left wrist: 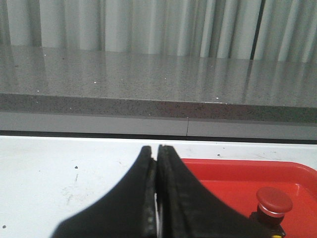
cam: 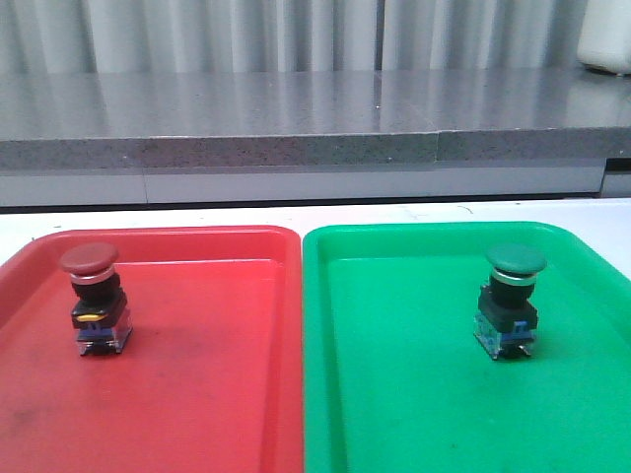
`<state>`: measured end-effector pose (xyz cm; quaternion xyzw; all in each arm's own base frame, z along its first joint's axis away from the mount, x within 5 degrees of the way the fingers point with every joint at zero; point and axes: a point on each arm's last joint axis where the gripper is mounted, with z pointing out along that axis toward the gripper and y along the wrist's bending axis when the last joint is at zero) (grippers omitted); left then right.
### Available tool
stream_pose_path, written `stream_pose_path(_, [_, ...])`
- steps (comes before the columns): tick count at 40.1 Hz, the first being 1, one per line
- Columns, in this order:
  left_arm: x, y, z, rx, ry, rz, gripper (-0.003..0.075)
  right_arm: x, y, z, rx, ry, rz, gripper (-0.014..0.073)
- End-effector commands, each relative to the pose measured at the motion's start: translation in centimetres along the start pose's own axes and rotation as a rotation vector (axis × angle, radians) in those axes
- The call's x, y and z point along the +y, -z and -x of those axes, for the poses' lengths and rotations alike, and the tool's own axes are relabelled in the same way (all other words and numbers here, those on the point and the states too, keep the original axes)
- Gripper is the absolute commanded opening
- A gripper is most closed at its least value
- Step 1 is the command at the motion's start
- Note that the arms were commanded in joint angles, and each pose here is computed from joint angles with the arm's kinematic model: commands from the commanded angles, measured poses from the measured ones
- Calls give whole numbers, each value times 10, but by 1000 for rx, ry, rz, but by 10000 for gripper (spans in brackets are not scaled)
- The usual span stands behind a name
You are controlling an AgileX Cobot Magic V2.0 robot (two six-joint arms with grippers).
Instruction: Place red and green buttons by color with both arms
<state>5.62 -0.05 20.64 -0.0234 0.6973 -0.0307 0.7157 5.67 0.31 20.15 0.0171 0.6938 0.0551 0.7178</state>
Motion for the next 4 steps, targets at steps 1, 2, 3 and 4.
stream_pose_path(1, [0, 1, 1, -77, 10, -5, -20, 0, 2, 11, -112, -1, -3, -70])
stream_pose_path(2, [0, 1, 1, -77, 10, -5, -20, 0, 2, 11, -112, -1, -3, -70])
stream_pose_path(3, [0, 1, 1, -77, 10, -5, -20, 0, 2, 11, -112, -1, -3, -70])
stream_pose_path(4, [0, 1, 1, -77, 10, -5, -20, 0, 2, 11, -112, -1, -3, -70])
